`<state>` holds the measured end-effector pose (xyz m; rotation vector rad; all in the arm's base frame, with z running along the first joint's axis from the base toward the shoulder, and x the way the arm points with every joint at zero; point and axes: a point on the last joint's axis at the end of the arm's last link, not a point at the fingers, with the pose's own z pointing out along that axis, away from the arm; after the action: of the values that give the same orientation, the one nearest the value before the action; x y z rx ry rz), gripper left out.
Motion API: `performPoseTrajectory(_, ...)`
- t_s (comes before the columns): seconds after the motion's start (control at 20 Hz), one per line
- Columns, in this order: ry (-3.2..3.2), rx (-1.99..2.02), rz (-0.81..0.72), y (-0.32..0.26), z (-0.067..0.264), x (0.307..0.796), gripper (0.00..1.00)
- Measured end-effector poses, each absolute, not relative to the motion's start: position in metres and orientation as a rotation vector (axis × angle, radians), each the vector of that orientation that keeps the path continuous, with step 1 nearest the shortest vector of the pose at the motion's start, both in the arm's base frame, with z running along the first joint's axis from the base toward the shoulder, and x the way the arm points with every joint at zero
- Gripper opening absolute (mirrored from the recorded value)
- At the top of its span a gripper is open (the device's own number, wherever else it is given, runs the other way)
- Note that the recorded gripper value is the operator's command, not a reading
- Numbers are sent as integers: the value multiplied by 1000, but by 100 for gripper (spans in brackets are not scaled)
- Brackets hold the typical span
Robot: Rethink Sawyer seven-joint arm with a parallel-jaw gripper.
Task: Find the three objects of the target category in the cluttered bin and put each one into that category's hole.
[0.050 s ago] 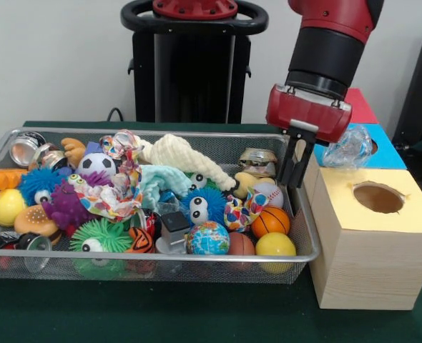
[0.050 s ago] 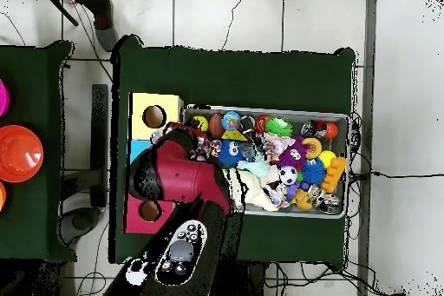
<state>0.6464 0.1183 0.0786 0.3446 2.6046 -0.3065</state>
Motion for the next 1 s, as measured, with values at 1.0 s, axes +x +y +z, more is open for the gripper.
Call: performPoseTrajectory(1.0,2657,389,-79,168,78,648,0)
